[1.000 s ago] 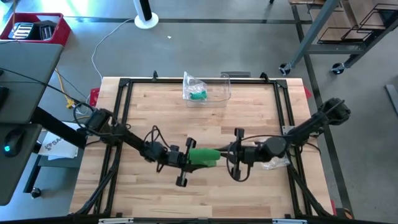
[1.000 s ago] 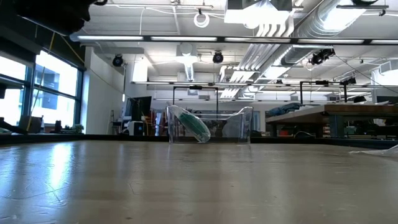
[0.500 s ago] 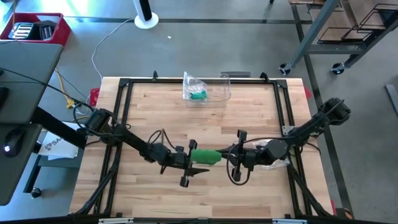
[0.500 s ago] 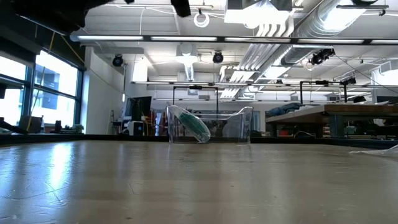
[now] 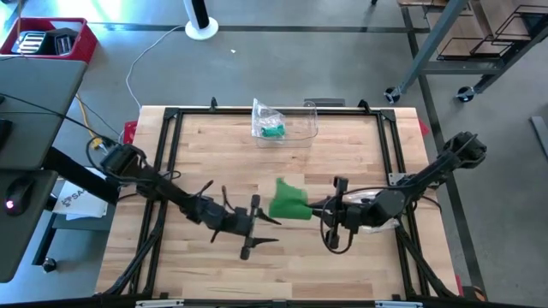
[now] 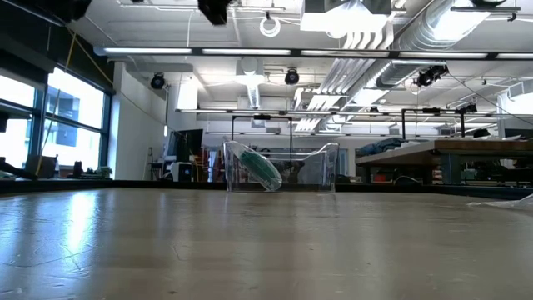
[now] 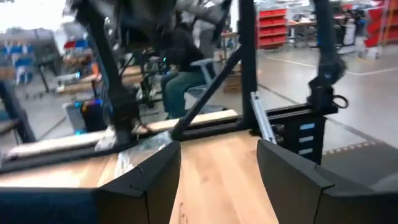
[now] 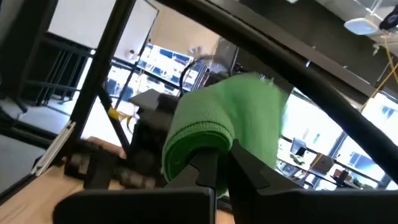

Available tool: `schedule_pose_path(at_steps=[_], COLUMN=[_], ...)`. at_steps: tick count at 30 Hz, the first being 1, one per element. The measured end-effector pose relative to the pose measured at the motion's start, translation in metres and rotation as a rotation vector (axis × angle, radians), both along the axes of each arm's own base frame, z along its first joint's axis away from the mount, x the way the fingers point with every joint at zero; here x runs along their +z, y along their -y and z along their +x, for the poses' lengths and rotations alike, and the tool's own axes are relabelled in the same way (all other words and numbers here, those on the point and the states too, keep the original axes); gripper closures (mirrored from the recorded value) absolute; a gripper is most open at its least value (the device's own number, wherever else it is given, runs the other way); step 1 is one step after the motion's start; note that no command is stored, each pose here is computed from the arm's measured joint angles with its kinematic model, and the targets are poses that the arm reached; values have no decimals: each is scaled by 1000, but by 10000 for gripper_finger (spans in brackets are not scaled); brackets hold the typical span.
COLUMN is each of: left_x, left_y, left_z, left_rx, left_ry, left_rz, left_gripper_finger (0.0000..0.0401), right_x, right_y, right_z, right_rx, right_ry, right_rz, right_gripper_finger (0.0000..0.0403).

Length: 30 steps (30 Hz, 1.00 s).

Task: Roll bandage
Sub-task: Roll the green bandage

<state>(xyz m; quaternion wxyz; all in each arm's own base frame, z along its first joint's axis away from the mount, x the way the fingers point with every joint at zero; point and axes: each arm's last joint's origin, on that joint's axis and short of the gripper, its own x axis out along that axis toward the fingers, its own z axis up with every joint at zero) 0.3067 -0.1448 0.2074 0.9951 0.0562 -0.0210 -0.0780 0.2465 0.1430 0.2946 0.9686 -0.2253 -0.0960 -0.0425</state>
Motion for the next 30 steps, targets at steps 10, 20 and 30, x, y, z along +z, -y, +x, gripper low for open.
schedule_pose_path(at_steps=[10, 20, 30], left_x=[9, 56, 82], left_y=[7, 23, 22], left_z=[-9, -52, -31], left_rx=[16, 115, 205], left_ry=[-9, 56, 146], left_rz=[21, 172, 391], left_gripper_finger=[174, 182, 205], right_x=[0, 8, 5], right_y=[-2, 8, 20], right_z=[-2, -24, -17], right_rx=[15, 143, 472], right_ry=[-9, -153, -253], right_rz=[16, 118, 230], right_gripper_finger=[396, 396, 396])
